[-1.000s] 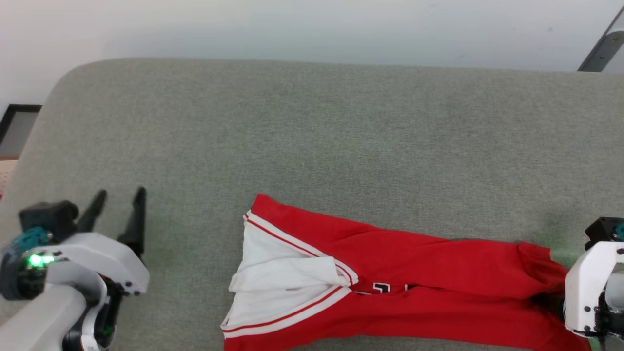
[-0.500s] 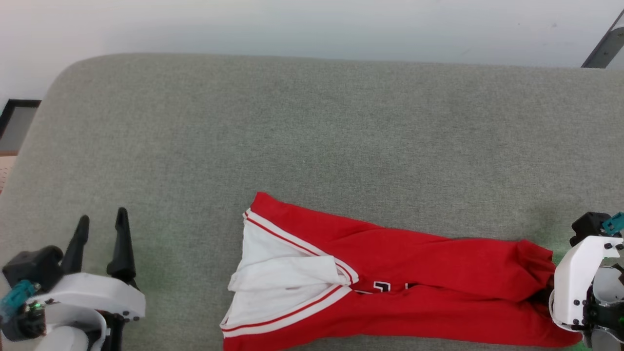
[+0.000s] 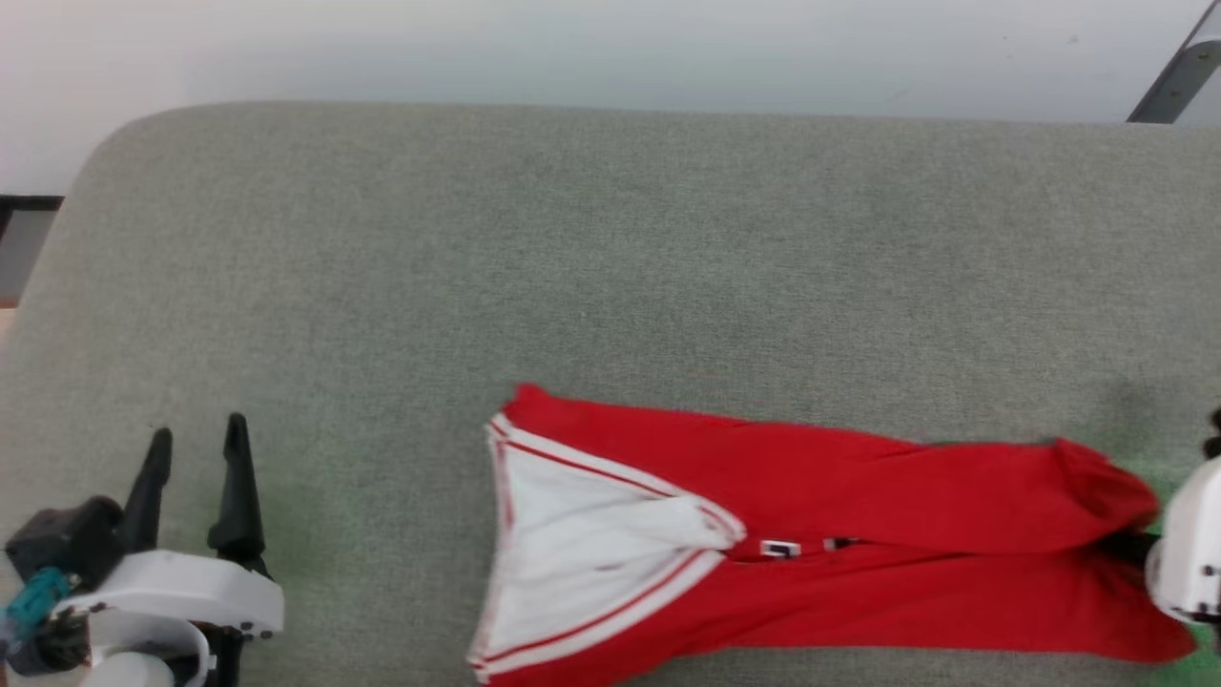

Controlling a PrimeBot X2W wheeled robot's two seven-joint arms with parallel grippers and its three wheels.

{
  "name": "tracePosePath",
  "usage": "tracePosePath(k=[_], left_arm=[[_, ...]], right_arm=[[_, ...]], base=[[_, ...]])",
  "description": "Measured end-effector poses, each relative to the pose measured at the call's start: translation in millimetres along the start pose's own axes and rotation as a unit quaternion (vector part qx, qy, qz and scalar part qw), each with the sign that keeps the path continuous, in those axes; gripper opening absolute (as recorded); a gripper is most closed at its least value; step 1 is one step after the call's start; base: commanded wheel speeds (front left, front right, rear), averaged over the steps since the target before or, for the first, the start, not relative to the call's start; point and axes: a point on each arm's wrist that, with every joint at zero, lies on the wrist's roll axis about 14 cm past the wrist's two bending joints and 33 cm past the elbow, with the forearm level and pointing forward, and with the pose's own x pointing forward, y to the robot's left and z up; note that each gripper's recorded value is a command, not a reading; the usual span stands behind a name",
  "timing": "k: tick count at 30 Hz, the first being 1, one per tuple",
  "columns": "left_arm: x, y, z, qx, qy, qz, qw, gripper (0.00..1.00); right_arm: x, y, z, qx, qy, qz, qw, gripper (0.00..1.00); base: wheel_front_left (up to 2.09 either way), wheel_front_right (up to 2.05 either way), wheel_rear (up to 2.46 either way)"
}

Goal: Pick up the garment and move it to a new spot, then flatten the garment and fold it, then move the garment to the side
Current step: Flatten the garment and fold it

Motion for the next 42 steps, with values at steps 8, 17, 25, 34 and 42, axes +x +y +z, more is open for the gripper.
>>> tracePosePath(k=[8, 17, 25, 34, 42], left_arm=[[3, -8, -9, 0.01, 0.01, -0.017, 1.0, 1.0], [1, -15, -9, 0.012, 0.01, -0.027, 1.0, 1.0], [-6, -16, -5, 0.009, 0.004, -0.029, 1.0, 1.0], [-12, -14, -3, 0.006, 0.001, -0.026, 1.0, 1.0], [-12, -11, 0, 0.003, -0.002, -0.02, 1.0, 1.0]], right_arm=[[-24, -65, 13, 0.026, -0.029, -0.088, 0.995, 0.0], [-38, -37, 27, 0.028, -0.06, -0.033, 0.997, 0.0], [-53, 50, 25, 0.01, -0.081, 0.118, 0.99, 0.0], [-45, 178, 8, -0.055, -0.053, 0.271, 0.96, 0.0], [-25, 250, 3, -0.086, -0.035, 0.333, 0.938, 0.0]], base=[[0.0, 0.0, 0.0], [0.0, 0.0, 0.0], [0.0, 0.0, 0.0], [0.0, 0.0, 0.0], [0.0, 0.0, 0.0]])
